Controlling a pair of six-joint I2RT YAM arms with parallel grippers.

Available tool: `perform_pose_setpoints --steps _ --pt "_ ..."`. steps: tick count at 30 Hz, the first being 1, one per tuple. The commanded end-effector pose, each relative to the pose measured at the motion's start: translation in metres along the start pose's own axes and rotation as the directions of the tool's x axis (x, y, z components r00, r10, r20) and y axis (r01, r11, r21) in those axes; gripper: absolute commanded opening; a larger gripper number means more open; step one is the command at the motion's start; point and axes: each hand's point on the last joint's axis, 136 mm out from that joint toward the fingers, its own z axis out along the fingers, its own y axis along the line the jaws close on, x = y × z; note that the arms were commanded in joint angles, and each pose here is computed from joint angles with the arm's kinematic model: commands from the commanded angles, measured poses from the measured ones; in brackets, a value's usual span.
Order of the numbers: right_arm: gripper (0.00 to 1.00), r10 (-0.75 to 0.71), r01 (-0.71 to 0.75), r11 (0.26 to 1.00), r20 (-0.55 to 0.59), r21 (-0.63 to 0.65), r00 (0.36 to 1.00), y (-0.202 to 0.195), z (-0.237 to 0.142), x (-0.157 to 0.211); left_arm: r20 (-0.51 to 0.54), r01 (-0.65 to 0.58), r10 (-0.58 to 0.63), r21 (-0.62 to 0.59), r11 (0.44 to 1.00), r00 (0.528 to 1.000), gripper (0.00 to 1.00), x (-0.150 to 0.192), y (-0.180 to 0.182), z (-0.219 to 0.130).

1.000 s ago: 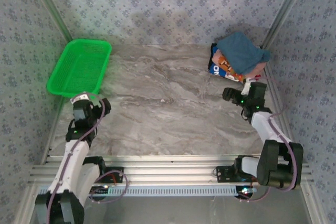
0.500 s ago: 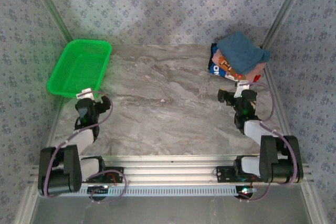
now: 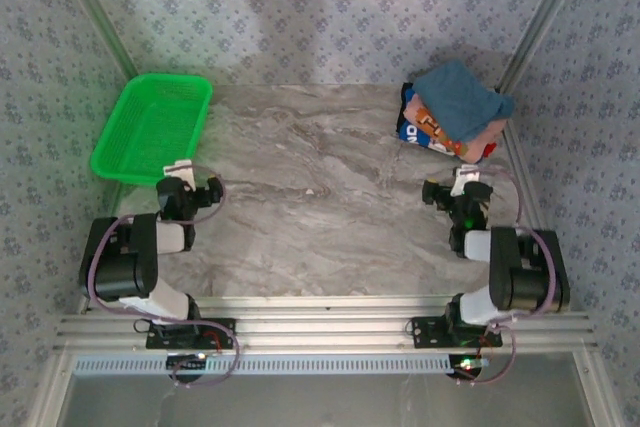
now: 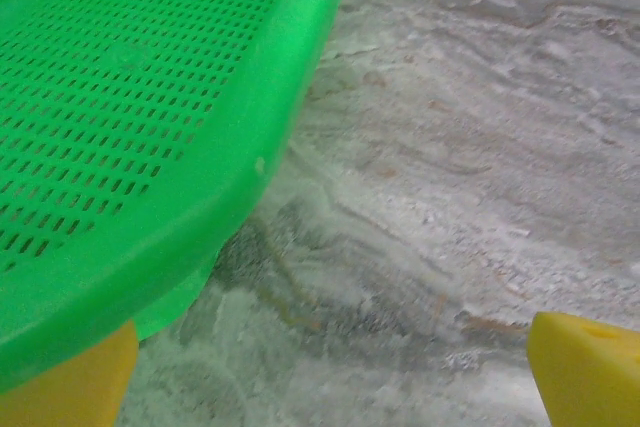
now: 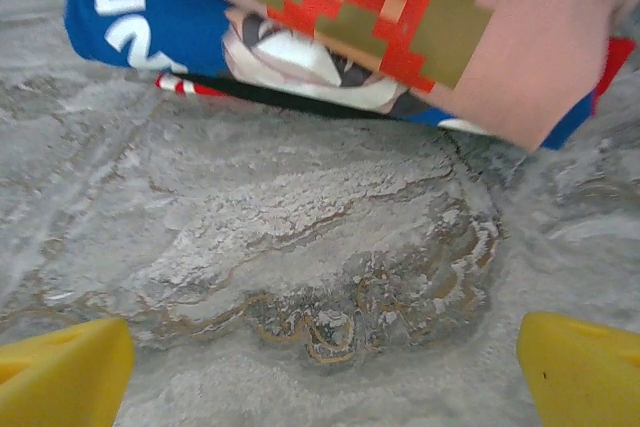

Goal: Fold and stack the t-shirts

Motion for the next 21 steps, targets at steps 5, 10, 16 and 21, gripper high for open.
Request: perform_pose_setpoints --steps 5,10,16,21 --pt "1.00 -0.051 0.049 0.998 0.047 0.038 0.998 0.005 0.012 -0.021 0.020 -0.056 0.055 0.020 0.998 0.998 1.00 -0.014 -0.011 0.004" --pt "1.00 -0.087 0.086 0.996 0.028 0.039 0.996 0.010 0.013 -0.020 0.020 -0.059 0.059 0.017 0.998 0.998 1.00 -0.014 -0.011 0.004" --pt "1.00 -0.077 0.077 0.997 0.023 0.019 0.997 0.011 0.014 -0.020 0.019 -0.059 0.059 0.017 0.998 0.998 1.00 -0.013 -0.011 0.004" --pt "1.00 -0.077 0.077 0.997 0.024 0.019 0.997 0.011 0.014 -0.020 0.021 -0.059 0.059 0.017 0.998 0.998 1.00 -0.014 -0.011 0.004"
